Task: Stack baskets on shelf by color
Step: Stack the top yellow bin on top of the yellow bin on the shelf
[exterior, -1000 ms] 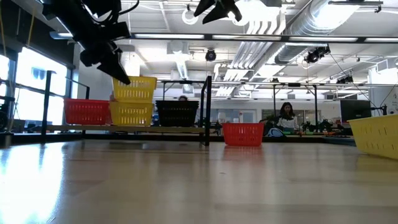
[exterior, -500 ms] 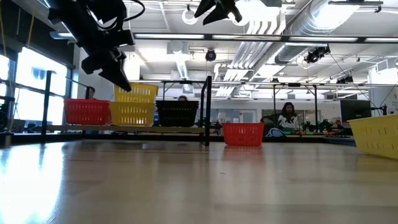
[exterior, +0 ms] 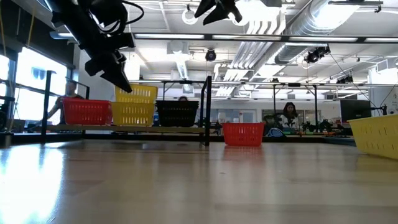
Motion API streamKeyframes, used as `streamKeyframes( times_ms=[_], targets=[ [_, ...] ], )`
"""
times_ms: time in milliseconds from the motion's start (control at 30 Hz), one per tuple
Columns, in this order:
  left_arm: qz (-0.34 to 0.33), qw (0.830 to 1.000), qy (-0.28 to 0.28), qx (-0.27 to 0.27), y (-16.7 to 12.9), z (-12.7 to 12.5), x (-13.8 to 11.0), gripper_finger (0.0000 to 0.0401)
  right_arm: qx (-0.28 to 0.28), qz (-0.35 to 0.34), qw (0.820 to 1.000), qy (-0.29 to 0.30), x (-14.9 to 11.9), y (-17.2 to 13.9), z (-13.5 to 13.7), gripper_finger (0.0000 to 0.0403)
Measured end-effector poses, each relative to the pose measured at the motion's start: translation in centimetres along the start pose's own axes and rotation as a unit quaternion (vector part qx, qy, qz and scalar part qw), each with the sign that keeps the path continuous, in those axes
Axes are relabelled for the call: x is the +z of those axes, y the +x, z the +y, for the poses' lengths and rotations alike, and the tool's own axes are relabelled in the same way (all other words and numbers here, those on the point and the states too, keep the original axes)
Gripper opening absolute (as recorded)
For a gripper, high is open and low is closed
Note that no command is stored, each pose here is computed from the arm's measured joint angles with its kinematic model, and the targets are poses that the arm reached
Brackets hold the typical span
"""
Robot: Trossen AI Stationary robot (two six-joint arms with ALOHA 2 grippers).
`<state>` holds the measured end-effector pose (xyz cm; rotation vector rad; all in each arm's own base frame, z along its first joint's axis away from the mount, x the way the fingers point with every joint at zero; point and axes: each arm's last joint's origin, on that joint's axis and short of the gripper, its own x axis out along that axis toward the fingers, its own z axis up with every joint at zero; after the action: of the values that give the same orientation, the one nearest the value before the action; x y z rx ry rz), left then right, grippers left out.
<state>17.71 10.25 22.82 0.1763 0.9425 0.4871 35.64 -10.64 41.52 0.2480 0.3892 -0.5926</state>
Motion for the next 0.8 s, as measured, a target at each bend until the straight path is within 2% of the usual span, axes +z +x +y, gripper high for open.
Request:
streamKeyframes(
  times_ms=[300,567,800],
  targets=[
    [-0.004,1.0,0.015,-0.009,0.0,-0.1,0.0,0.0039,0.0,0.0,1.0,0.0,0.0,0.0,0.0,0.0156],
    [-0.003,1.0,0.011,-0.007,0.0,-0.1,0.0,0.0107,0.0,0.0,1.0,0.0,0.0,0.0,0.0,0.0156],
    [-0.018,0.999,-0.039,-0.003,-1.1,0.6,1.3,0.0163,0.0,0.0,1.0,0.0,0.0,0.0,0.0,0.0156]
  ],
)
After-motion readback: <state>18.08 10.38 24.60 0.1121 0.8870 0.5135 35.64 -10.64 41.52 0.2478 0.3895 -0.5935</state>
